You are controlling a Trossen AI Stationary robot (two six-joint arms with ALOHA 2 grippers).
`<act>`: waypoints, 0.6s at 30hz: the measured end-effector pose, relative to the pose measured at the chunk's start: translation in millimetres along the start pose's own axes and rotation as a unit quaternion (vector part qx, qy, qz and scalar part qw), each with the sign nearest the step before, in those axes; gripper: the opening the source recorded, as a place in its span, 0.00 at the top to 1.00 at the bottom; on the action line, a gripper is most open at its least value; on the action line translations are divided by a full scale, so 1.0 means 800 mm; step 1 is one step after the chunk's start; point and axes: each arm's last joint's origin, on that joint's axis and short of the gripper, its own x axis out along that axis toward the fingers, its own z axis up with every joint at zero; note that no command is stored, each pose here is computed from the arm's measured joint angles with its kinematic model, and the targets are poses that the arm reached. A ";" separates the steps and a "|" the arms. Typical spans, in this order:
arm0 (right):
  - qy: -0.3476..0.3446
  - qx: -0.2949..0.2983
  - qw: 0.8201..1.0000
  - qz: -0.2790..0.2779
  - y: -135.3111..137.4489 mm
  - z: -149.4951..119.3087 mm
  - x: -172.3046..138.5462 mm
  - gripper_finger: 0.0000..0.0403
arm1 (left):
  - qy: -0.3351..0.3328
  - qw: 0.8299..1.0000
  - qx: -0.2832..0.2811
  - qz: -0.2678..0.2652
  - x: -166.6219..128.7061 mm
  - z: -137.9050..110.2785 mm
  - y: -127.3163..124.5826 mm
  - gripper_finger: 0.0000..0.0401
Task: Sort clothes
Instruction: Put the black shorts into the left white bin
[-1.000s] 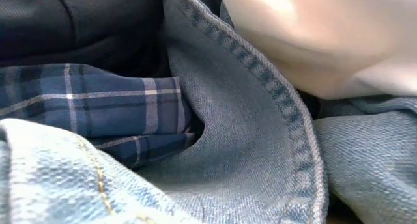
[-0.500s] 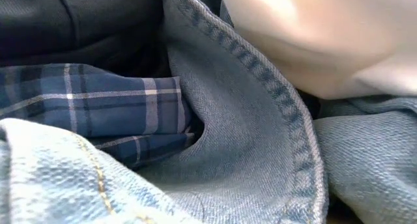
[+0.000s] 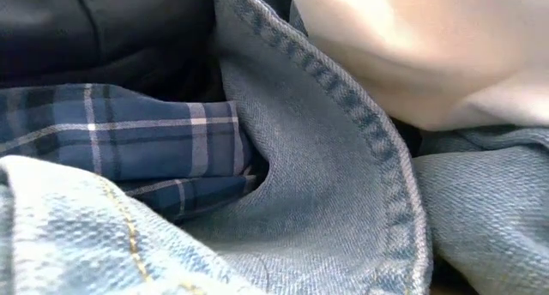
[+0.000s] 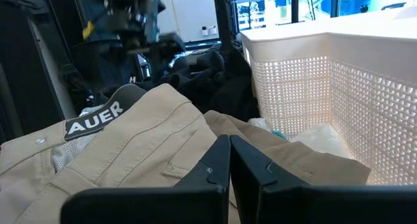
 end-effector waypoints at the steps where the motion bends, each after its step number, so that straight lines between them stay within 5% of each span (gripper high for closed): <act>1: 0.000 0.000 1.000 0.000 0.000 0.000 0.000 1.00 | 0.012 1.000 0.002 0.004 0.010 -0.003 -0.002 0.19; 9: 0.000 0.000 1.000 0.000 0.000 0.000 0.000 1.00 | 0.101 0.995 0.022 -0.003 0.072 -0.025 -0.017 0.32; 18: 0.000 0.000 1.000 0.000 0.000 0.000 0.000 1.00 | 0.142 0.990 0.022 -0.007 0.053 -0.033 -0.009 0.95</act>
